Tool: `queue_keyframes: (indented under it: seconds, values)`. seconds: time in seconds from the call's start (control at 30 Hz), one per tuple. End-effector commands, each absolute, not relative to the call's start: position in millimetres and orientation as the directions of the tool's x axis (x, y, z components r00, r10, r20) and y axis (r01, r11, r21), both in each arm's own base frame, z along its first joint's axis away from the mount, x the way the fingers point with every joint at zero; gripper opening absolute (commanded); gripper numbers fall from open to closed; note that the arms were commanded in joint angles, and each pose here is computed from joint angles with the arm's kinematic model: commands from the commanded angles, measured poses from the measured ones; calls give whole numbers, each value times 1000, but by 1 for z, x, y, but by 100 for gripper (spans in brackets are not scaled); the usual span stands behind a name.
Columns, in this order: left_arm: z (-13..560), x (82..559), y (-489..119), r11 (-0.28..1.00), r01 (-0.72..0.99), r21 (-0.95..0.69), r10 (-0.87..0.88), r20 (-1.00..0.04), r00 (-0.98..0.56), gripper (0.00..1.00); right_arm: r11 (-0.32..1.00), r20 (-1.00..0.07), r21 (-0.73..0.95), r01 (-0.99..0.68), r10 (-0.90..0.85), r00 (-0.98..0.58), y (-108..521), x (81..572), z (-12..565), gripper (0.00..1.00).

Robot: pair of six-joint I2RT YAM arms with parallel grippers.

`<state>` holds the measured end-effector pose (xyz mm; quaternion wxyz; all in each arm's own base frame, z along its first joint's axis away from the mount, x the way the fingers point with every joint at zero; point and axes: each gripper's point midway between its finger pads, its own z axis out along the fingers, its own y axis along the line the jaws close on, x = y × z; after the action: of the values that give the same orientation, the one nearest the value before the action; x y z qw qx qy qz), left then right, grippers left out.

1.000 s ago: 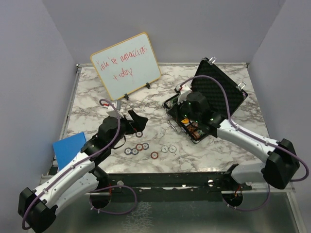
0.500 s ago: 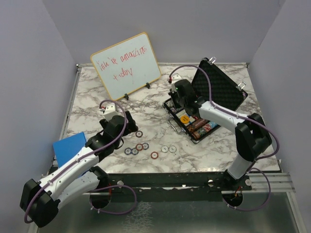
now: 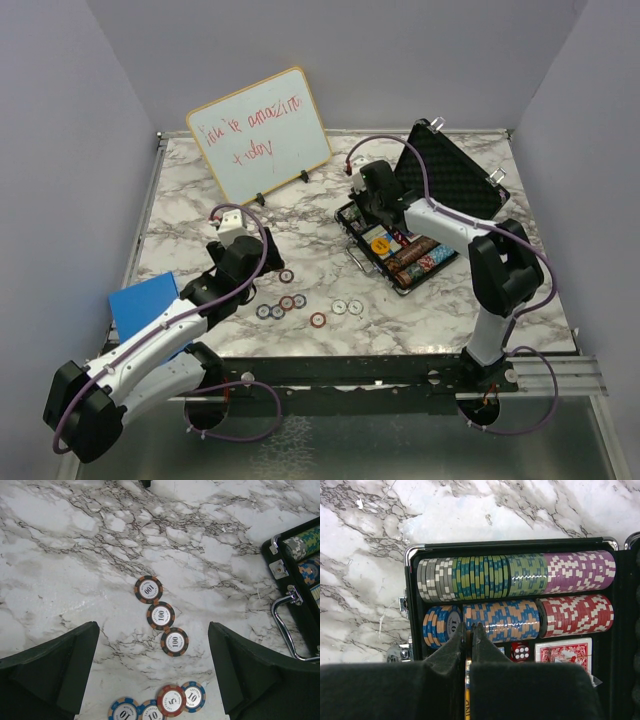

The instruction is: Pack up texas hold em set

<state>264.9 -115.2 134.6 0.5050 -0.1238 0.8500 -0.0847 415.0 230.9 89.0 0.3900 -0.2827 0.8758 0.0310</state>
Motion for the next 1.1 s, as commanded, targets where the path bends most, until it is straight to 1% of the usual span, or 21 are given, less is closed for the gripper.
queue_keyframes:
  seconds: [0.0,0.2,0.3,0.4,0.5,0.57,0.6,0.63,0.73,0.83,0.93,1.07]
  values:
    - [134,268,-114,960,-117,-254,-279,-849,-449,99,817,-674,-123,-563,-486,-557,238,411,79,0]
    - [134,267,-116,959,-108,-261,-282,-848,-450,99,822,-673,-126,-555,-482,-562,238,415,77,1]
    - [133,267,-115,959,-110,-260,-281,-847,-451,99,821,-662,-135,-554,-491,-566,235,413,74,5]
    - [133,266,-115,959,-106,-262,-281,-847,-452,99,829,-651,-158,-537,-496,-574,229,413,73,17]
    - [133,266,-116,959,-104,-264,-282,-846,-452,99,857,-655,-136,-498,-454,-604,226,414,77,33]
    - [133,267,-116,958,-104,-266,-284,-846,-451,99,864,-666,-97,-494,-425,-613,231,414,85,36]
    - [133,267,-117,958,-105,-266,-284,-846,-451,99,865,-672,-83,-496,-416,-613,234,413,87,36]
    - [132,267,-117,959,-104,-265,-283,-846,-453,99,864,-680,-72,-498,-407,-609,236,414,90,34]
    - [131,268,-117,959,-105,-263,-282,-844,-456,99,866,-687,-57,-497,-395,-610,239,415,92,20]
    - [130,268,-117,959,-108,-262,-282,-843,-459,99,866,-670,-57,-496,-402,-624,239,415,84,11]
    - [130,267,-117,959,-109,-261,-282,-842,-460,99,865,-644,-57,-499,-414,-643,238,413,72,8]
    - [128,267,-116,960,-110,-259,-280,-841,-463,99,863,-619,-48,-503,-421,-663,238,409,60,8]
